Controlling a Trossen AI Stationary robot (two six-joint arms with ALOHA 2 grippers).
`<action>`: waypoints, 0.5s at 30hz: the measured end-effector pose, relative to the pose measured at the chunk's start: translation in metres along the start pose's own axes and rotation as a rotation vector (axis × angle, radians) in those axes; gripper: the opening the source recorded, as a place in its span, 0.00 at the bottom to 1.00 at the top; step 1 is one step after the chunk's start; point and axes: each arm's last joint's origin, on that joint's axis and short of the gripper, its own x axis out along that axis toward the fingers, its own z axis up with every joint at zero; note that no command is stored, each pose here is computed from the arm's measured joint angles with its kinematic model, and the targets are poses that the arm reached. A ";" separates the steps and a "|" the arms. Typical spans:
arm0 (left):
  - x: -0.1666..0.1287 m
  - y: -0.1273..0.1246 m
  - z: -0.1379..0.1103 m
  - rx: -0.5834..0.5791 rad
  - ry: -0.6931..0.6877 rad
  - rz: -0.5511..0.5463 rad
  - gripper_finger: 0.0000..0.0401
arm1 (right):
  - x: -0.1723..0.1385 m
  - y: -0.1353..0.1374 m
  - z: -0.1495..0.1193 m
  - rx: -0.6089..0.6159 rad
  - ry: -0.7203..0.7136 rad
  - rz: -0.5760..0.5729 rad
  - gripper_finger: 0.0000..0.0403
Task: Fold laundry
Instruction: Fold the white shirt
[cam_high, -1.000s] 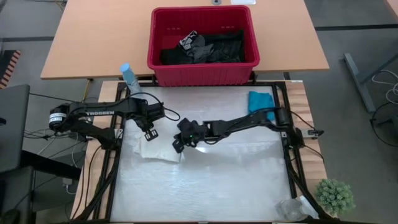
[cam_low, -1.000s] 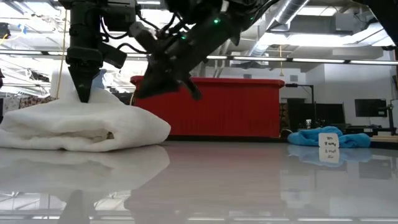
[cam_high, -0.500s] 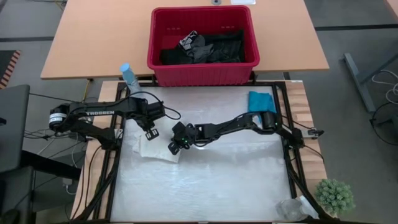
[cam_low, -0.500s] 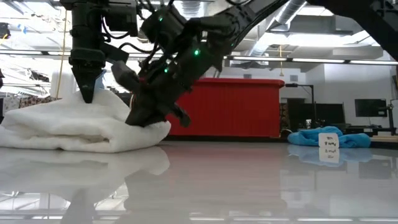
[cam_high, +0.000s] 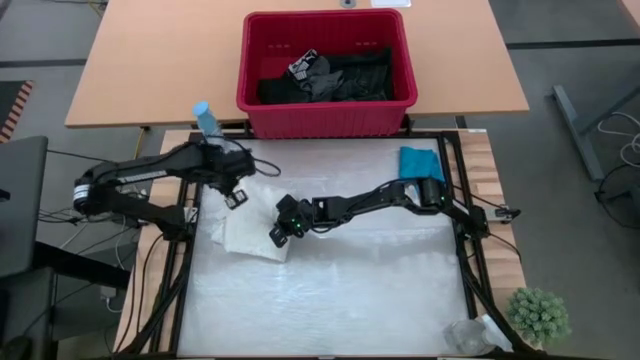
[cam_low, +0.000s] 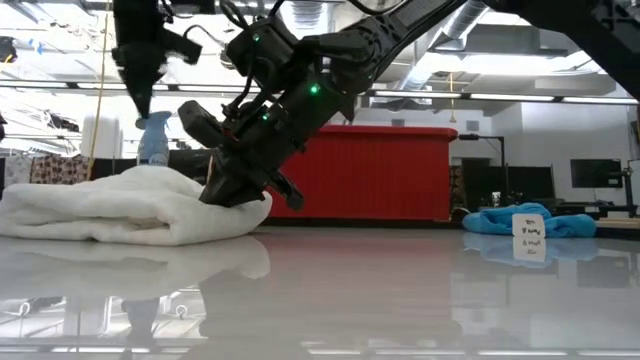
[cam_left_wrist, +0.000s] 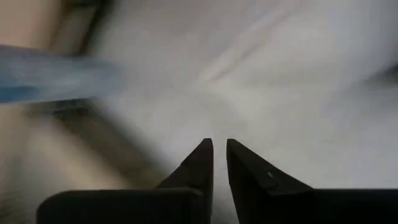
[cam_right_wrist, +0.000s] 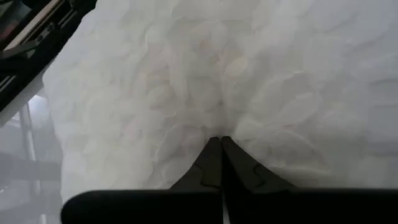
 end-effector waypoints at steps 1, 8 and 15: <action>-0.005 -0.001 -0.001 -0.065 -0.064 -0.120 0.06 | 0.000 0.000 0.000 0.001 0.002 0.001 0.05; -0.007 0.001 -0.052 -0.337 -0.386 -0.409 0.00 | 0.001 -0.004 0.002 0.002 0.004 -0.003 0.06; 0.050 -0.025 -0.094 -0.478 -0.386 -0.611 0.00 | 0.001 -0.006 0.003 0.001 0.008 -0.008 0.06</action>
